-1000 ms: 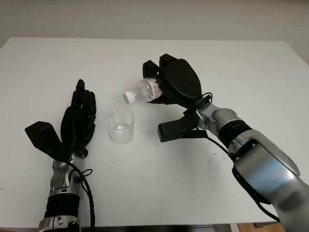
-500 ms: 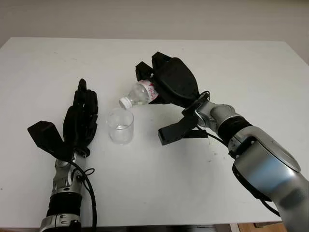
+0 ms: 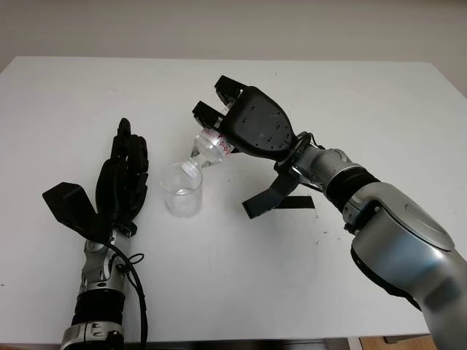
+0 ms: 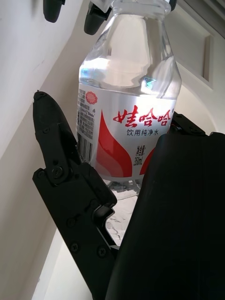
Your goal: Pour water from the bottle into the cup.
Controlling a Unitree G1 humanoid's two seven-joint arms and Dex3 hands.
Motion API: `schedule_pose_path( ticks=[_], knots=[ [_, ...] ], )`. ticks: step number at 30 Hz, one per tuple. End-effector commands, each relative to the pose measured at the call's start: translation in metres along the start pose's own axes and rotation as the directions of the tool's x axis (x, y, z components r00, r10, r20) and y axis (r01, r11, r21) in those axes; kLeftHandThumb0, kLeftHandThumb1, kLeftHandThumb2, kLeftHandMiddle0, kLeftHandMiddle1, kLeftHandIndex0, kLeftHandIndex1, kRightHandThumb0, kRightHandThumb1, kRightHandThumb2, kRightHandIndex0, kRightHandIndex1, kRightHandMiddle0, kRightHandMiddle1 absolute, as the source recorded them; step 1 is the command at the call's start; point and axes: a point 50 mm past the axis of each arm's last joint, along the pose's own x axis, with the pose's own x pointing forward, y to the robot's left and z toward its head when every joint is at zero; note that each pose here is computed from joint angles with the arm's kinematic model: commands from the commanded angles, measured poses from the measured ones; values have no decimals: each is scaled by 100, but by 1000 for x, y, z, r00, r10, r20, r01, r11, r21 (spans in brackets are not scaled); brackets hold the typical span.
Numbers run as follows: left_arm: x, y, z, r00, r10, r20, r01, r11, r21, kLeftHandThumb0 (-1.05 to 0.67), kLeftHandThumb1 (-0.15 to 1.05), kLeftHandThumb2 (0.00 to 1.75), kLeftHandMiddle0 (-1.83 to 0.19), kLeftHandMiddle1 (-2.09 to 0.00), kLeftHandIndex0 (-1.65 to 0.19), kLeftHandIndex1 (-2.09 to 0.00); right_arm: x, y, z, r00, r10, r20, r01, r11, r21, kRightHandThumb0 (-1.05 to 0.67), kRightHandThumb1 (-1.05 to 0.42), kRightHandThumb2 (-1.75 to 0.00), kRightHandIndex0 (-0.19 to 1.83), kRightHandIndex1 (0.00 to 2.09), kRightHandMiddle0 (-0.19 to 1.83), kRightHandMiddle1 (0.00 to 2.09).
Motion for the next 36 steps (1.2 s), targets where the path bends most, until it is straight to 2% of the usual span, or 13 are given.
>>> schedule_pose_path(
  ticks=[1, 5, 8, 11, 13, 16, 19, 23, 25, 28, 32, 36],
  knots=[
    [-3, 0, -8, 1000, 9, -27, -10, 1000, -15, -74, 105, 49, 15, -6, 16, -5, 9, -7, -7, 999, -44, -4, 43, 999, -21, -55, -105, -37, 120, 209, 73, 209],
    [-3, 1, -8, 999, 16, -28, -17, 1000, -16, -74, 105, 47, 14, -6, 16, -6, 10, -8, -6, 997, -63, -51, 66, 997, 42, -53, -105, -32, 121, 209, 74, 209],
    [-3, 1, -7, 1000, 11, -27, -12, 1000, -11, -74, 105, 48, 15, -5, 16, -5, 10, -8, -5, 987, -69, -147, 95, 979, 179, -50, -105, -22, 124, 209, 77, 209],
    [-4, 1, -7, 1000, 7, -26, -7, 1000, -13, -74, 105, 48, 15, -5, 16, -5, 9, -8, -8, 961, -40, -275, 126, 944, 305, -47, -105, -20, 130, 209, 89, 209],
    [-4, 2, -7, 1000, 7, -28, -8, 1000, -10, -74, 105, 47, 15, -6, 16, -6, 9, -7, -10, 922, -8, -387, 176, 898, 403, -44, -105, -20, 133, 209, 96, 209],
    [-4, 2, -7, 1000, 6, -29, -6, 1000, -1, -74, 105, 48, 15, -5, 16, -6, 9, -7, -16, 847, 78, -526, 279, 777, 564, -42, -105, -25, 145, 209, 110, 209],
    [-5, 3, -6, 1000, 6, -30, -5, 1000, 11, -74, 105, 49, 15, -5, 16, -6, 6, -6, -24, 783, 177, -596, 378, 626, 682, -44, -105, -36, 150, 209, 113, 209],
    [-6, 4, -5, 999, 3, -32, -2, 1000, 8, -74, 105, 49, 15, -5, 16, -6, -8, -1, -32, 719, 337, -609, 507, 345, 790, -41, -105, -41, 146, 209, 112, 209],
    [-6, 5, -5, 999, 3, -35, -3, 1000, 4, -74, 105, 48, 15, -5, 15, -6, -17, 2, -36, 695, 398, -599, 555, 233, 799, -39, -105, -43, 144, 209, 111, 209],
    [-6, 5, -4, 999, 0, -40, 0, 1000, 7, -74, 105, 48, 15, -5, 15, -6, -33, 8, -37, 636, 501, -586, 650, 61, 758, -40, -105, -43, 139, 209, 106, 209],
    [-6, 6, -4, 999, -5, -45, 5, 1000, 6, -74, 105, 48, 15, -5, 15, -6, -58, 6, -31, 609, 576, -546, 701, -69, 709, -40, -105, -43, 134, 209, 97, 209],
    [-6, 5, -4, 999, -12, -52, 12, 1000, 9, -74, 105, 49, 15, -5, 15, -6, -77, 0, -23, 579, 636, -510, 725, -116, 678, -40, -105, -44, 140, 209, 91, 209]
  ],
)
